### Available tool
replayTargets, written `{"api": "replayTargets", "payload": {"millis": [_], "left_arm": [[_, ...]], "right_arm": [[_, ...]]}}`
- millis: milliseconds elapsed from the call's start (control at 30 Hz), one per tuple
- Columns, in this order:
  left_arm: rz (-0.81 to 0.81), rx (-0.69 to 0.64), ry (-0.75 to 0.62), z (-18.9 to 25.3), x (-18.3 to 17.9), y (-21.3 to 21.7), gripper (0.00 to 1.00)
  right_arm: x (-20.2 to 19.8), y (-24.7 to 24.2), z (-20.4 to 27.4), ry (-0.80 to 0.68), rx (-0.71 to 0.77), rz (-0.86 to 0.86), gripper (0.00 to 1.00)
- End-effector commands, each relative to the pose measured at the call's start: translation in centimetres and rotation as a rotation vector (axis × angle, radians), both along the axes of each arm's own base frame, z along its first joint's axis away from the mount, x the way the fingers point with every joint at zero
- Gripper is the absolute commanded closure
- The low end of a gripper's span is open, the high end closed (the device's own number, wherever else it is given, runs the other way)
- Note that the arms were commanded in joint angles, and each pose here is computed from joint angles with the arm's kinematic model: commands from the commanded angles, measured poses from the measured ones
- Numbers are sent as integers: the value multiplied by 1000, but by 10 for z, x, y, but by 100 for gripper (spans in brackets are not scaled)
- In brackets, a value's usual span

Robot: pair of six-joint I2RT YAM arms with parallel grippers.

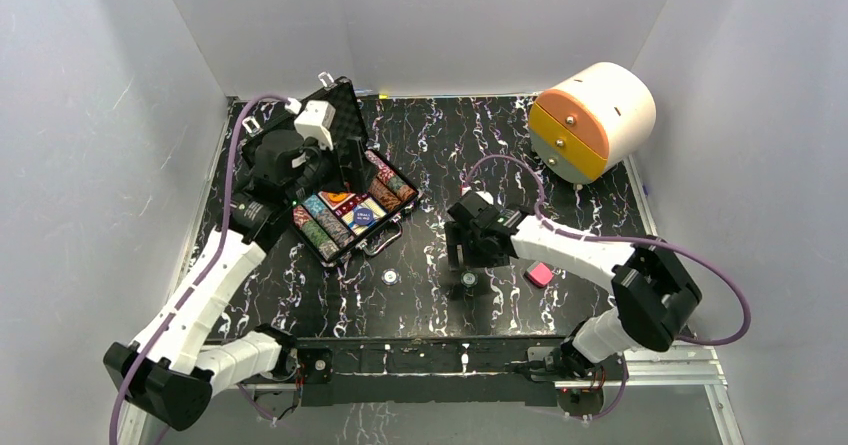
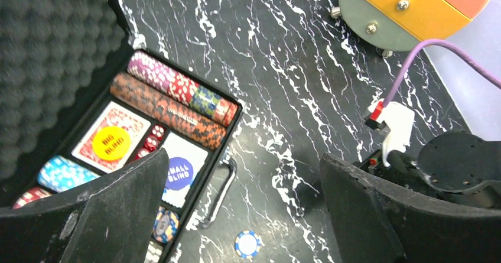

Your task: Pack up texas hold em set

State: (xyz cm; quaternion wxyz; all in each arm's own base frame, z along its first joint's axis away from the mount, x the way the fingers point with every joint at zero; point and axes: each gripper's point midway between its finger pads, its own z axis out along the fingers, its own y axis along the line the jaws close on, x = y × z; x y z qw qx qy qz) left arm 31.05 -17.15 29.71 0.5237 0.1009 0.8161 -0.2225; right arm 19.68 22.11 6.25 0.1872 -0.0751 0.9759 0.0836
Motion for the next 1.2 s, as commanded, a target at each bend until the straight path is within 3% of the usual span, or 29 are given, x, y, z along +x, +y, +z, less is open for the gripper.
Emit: {"api": "replayTargets", "payload": {"millis": [0,333,633,833,1167], "left_arm": [[26,-102,60,-8,-19,0,2],[33,-176,174,-44,-32,-7,2],[53,-164,206,-55,-31,-5,2],[88,-148,251,-66,-31,-1,2],[-117,-146,400,-118,-57,-28,5]], "right_arm": [[-9,-6,-15,38,-50,-25,16],[-15,-1,-40,103,-99,-23,24],[-15,-7,-56,121,-160,-45,38],[-14,-10,-59,117,-176,-59,53],[9,11,-24,-7,-20,-132,56]]}}
